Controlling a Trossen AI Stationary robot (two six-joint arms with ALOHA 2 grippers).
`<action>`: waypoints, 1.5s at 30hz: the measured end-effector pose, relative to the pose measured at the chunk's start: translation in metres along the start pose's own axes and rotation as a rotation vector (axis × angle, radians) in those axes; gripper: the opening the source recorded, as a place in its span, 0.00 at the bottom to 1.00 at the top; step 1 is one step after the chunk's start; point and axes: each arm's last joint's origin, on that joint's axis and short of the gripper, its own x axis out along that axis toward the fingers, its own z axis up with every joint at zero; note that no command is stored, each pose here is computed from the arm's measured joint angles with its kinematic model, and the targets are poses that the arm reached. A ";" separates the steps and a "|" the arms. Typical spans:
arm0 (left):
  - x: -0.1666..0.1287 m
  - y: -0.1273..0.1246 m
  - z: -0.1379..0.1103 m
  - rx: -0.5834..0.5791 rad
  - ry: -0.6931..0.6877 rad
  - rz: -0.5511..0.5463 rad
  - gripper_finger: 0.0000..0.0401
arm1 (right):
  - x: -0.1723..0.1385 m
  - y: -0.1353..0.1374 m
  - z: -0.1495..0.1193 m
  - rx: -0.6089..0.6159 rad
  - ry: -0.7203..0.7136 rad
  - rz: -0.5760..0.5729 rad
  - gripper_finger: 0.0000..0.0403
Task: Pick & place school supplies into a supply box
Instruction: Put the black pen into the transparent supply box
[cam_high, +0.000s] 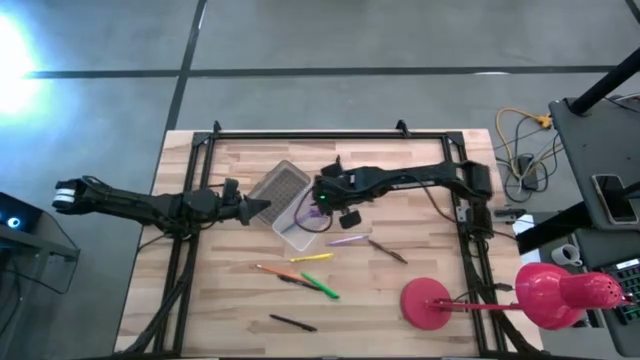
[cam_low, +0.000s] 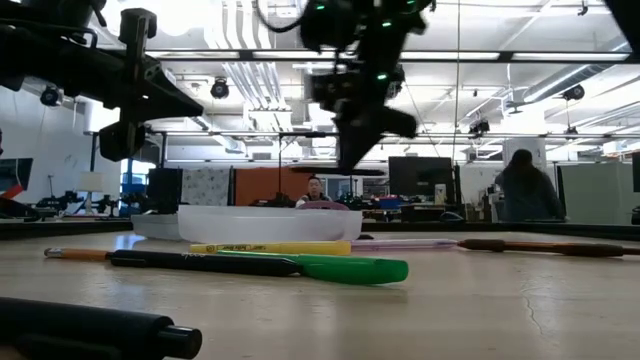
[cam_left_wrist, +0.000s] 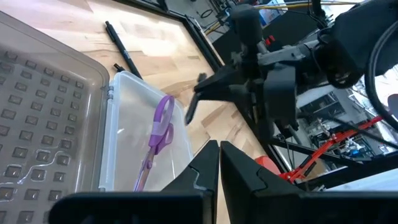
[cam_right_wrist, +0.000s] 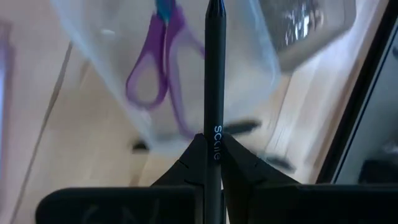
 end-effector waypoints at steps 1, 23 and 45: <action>0.000 -0.001 0.000 -0.001 -0.001 -0.002 0.00 | 0.002 -0.002 0.006 -0.014 0.002 0.002 0.03; 0.000 0.001 -0.001 -0.004 0.001 0.002 0.00 | 0.075 0.001 0.052 -0.084 0.023 0.163 0.06; 0.000 0.001 -0.001 -0.003 0.002 0.003 0.00 | 0.042 -0.021 0.060 0.071 -0.047 0.190 0.13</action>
